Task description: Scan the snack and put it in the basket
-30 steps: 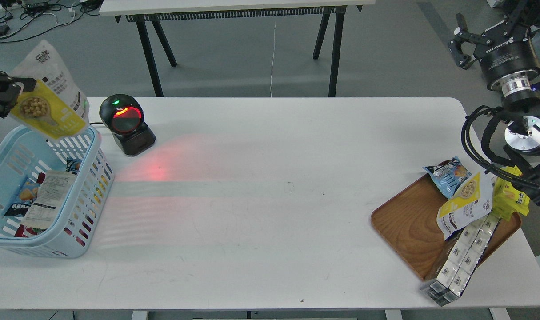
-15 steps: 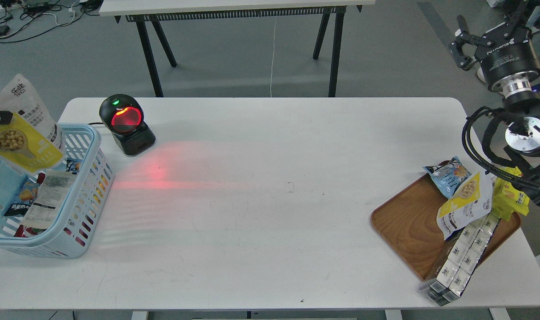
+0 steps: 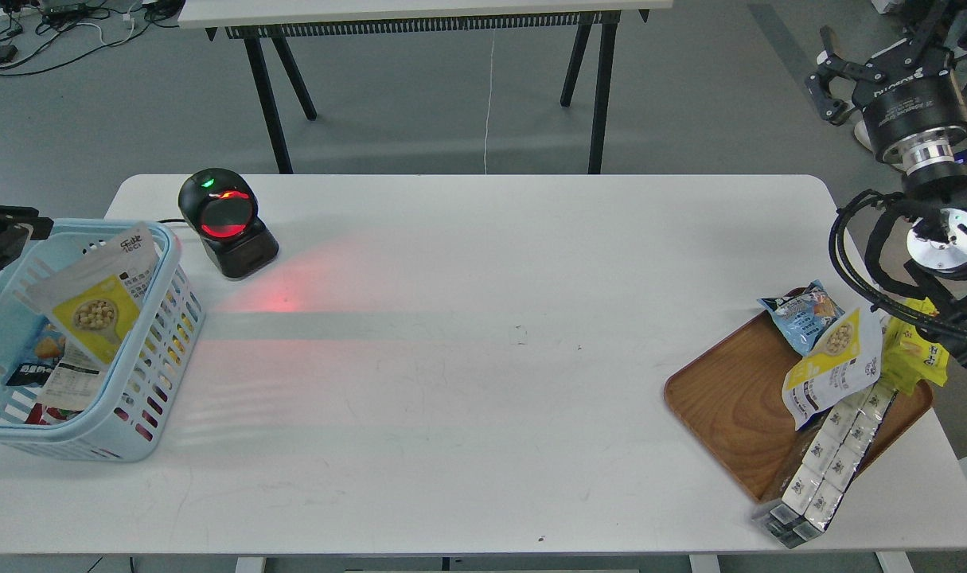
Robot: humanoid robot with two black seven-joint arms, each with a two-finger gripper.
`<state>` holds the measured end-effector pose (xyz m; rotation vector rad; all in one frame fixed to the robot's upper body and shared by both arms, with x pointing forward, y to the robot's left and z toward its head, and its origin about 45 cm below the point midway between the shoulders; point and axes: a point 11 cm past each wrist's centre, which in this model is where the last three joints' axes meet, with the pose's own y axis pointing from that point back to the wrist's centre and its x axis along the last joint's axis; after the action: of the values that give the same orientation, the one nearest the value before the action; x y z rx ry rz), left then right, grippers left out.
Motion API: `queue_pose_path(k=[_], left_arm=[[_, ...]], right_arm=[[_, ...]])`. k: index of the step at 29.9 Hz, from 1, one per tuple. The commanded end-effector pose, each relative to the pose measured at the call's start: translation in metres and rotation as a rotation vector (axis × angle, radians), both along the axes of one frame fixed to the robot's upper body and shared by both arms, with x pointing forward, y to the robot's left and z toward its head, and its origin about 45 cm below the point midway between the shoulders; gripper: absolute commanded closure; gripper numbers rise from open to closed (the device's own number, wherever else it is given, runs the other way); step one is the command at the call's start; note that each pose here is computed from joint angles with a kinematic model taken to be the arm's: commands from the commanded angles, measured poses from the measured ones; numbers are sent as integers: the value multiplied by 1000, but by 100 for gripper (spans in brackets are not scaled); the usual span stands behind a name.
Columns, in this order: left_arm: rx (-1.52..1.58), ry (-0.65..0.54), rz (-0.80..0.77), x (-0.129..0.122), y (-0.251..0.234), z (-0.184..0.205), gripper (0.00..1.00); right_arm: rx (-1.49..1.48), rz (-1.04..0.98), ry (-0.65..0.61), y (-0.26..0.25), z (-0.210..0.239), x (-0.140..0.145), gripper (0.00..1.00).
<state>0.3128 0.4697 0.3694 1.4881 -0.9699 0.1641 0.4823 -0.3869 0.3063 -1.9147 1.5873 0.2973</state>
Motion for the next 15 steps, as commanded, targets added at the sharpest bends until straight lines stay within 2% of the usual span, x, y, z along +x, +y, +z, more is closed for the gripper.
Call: queue_pose_path(k=[1, 3, 4, 10, 15], left_arm=[[-124, -24, 2, 8, -16, 8, 22], [-304, -70, 47, 19, -23, 24, 5], [-395, -97, 76, 26, -24, 33, 2], [-882, -180, 186, 66, -33, 64, 0], [-1287, -209, 202, 113, -63, 79, 0]], right_arm=[[0, 0, 0, 0, 0, 0, 1], [-3, -2, 1, -2, 1, 0, 1], [-2, -4, 0, -2, 1, 0, 1], [-1, -13, -18, -6, 8, 0, 1], [-2, -21, -18, -10, 9, 0, 1]])
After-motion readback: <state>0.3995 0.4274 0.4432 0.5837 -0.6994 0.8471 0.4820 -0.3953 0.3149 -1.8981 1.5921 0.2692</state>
